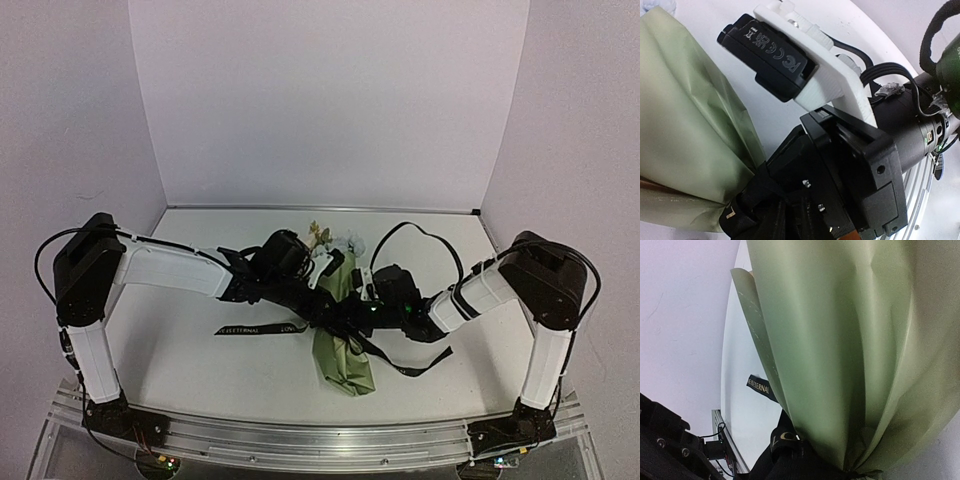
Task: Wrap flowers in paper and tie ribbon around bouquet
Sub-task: Cross the half-tied ribbon over the folded bouquet.
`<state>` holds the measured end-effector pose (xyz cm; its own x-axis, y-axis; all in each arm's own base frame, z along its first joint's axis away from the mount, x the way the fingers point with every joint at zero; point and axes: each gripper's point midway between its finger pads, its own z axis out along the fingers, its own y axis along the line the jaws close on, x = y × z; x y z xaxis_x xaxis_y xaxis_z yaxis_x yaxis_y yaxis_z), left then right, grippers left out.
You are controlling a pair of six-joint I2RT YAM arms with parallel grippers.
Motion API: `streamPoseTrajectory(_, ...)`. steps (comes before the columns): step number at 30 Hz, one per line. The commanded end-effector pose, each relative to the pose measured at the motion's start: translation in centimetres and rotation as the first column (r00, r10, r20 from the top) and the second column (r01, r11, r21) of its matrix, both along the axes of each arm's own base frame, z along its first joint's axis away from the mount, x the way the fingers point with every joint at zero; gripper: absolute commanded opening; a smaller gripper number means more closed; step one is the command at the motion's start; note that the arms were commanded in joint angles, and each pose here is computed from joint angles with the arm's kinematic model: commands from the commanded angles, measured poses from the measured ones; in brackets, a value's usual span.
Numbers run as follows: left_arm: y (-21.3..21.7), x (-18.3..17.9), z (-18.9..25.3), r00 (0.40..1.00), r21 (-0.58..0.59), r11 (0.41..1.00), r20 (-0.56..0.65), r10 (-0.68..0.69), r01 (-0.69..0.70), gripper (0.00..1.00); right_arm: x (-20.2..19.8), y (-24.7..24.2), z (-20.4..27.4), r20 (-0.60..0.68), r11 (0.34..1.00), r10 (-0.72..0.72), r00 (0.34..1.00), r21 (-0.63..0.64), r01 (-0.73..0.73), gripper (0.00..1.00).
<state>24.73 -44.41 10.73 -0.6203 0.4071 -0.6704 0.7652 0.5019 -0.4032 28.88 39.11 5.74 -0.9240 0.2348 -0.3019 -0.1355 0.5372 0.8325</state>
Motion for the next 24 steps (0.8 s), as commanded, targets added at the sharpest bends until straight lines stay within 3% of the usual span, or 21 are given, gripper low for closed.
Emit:
streamPoseTrajectory(1,-0.8,0.0,2.3,1.0,-0.061,0.998,0.012,-0.016,0.016,0.21,1.4,0.9,1.3,0.065,0.998,-0.011,0.998,0.055,0.008,0.01)
streamPoseTrajectory(8,-0.7,-0.3,3.5,0.999,-0.075,0.996,0.025,-0.037,0.039,0.49,1.9,0.8,1.1,0.06,0.998,-0.006,0.998,0.065,0.002,0.01)
streamPoseTrajectory(15,-0.3,-0.4,6.6,0.997,-0.123,0.992,0.069,-0.026,0.034,0.7,2.0,1.0,0.8,0.053,0.998,-0.001,0.999,0.067,-0.003,0.0)
streamPoseTrajectory(19,-0.1,-0.3,8.4,0.995,-0.153,0.988,0.095,-0.011,0.026,0.78,2.1,1.1,0.8,0.051,0.998,0.0,0.999,0.069,-0.004,0.0)
streamPoseTrajectory(24,0.8,0.4,9.7,0.991,-0.161,0.986,0.122,0.052,-0.032,0.8,2.2,1.1,0.8,0.048,0.998,0.001,0.999,0.07,-0.004,0.0)
